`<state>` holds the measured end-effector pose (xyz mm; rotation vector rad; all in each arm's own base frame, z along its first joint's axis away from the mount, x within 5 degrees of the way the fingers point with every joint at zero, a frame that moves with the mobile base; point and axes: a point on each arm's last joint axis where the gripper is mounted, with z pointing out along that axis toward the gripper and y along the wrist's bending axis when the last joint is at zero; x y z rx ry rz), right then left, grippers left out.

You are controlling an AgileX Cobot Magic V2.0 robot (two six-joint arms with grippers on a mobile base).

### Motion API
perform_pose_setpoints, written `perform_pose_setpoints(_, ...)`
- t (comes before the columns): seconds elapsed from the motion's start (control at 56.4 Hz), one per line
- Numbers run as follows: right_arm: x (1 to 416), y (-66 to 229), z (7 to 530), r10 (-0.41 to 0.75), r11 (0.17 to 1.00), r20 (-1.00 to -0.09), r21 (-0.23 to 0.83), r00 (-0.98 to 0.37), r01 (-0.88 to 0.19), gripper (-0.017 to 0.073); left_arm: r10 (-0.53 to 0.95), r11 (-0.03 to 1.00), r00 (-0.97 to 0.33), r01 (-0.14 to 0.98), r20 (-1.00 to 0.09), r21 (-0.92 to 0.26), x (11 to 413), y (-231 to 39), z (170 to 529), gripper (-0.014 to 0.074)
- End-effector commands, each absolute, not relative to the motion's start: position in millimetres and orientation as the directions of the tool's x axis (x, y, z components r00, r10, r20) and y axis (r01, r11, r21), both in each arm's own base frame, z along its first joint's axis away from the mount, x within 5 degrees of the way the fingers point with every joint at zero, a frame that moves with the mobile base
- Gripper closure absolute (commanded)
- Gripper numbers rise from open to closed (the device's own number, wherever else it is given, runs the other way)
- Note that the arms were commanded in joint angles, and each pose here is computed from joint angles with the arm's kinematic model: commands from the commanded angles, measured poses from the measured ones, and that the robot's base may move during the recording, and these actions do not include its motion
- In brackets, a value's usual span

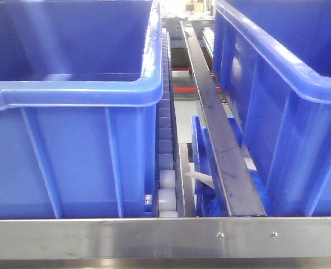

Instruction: Pick and sort blue part to right shelf

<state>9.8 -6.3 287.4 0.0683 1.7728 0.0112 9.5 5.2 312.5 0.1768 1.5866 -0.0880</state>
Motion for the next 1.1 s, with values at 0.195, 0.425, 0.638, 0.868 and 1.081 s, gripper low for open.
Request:
perform_pose_setpoints(0.195, 11.0, -5.9, 301.9, 0.039, 0.999, -0.993, 0.036, -0.108, 0.032, 0.0528, 0.038, 0.985, 0.061, 0.166, -0.997, 0.048, 9.6, 4.4, 324.7, 0.047)
perform_pose_setpoints(0.425, 11.0, -5.9, 301.9, 0.039, 0.999, -0.993, 0.036, -0.108, 0.032, 0.0528, -0.037, 0.997, 0.107, 0.066, -0.994, -0.03, 22.7, -1.9, 301.3, 0.047)
perform_pose_setpoints(0.638, 10.9, -5.9, 301.9, 0.039, 0.999, -0.993, 0.036, -0.108, 0.032, 0.0528, -0.062, 0.998, 0.123, -0.024, -0.99, -0.066, 43.0, 1.0, 251.7, 0.047)
perform_pose_setpoints(0.868, 10.9, -5.9, 301.9, 0.039, 0.999, -0.993, 0.036, -0.108, 0.032, 0.0528, -0.069, 0.998, 0.141, -0.001, -0.988, -0.069, 54.0, 0.6, 212.8, 0.047)
perform_pose_setpoints(1.081, 10.9, -5.9, 301.9, 0.039, 0.999, -0.993, 0.036, -0.108, 0.032, 0.0528, -0.072, 0.997, 0.117, 0.026, -0.99, -0.069, 55.2, -0.9, 205.9, 0.047)
